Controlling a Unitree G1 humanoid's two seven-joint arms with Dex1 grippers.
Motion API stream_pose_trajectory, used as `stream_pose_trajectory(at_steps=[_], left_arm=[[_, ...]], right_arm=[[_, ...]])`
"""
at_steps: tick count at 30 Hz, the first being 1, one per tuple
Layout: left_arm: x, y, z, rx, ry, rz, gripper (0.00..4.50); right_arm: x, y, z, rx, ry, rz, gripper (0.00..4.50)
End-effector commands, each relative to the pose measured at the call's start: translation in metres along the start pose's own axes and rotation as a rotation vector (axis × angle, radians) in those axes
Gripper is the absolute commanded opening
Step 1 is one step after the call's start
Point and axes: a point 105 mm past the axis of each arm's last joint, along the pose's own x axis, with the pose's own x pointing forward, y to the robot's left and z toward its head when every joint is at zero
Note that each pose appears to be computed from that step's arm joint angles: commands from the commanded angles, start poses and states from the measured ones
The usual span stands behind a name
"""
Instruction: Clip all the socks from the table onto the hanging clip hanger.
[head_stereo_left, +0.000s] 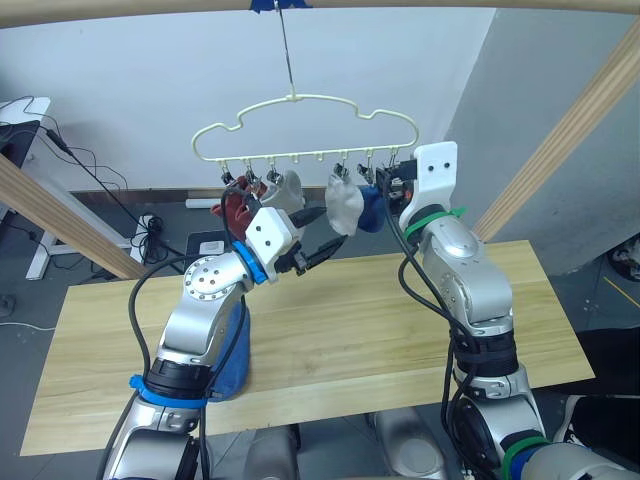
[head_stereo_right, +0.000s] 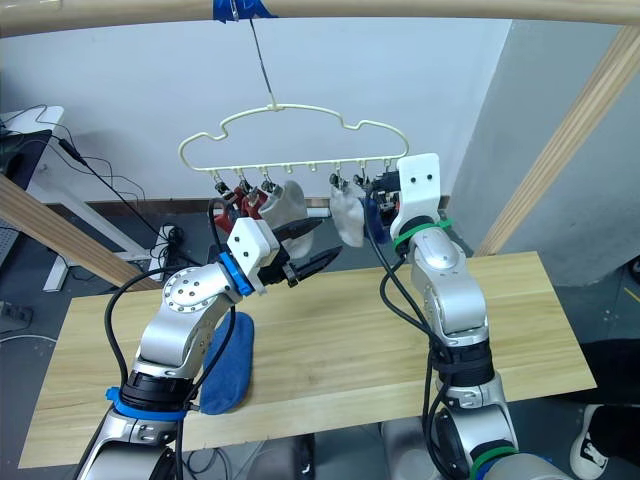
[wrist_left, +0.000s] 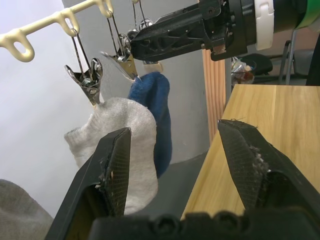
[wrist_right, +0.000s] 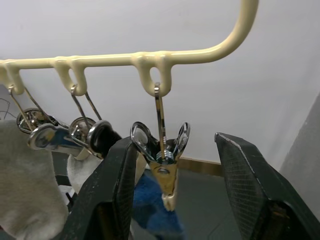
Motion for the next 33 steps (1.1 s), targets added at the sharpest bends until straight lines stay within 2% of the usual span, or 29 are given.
stream_pose_trajectory(at_steps=[1, 11, 15, 33], left_arm=[[0.0009, -0.0014, 0.0094, 0.038, -0.031, -0.014, 3.04], [0.0004, -0.0017, 0.0082, 0.040, -0.024, -0.013, 3.04], [0.0000, -0.0021, 0.0079, 0.040, -0.022, -0.012, 3.04], [-0.0006, -0.0045, 0.0058, 0.038, -0.014, -0.013, 3.04]], right_arm=[[-0.0026, 0.0097, 0.0123, -0.012, -0.046, 0.048, 2.52], [-0.0016, 0.0142, 0.0097, -0.028, -0.041, 0.069, 2.52], [-0.0010, 0.0139, 0.0102, -0.031, -0.042, 0.065, 1.37], [0.0026, 0.0118, 0.0125, -0.081, -0.066, 0.052, 1.37]])
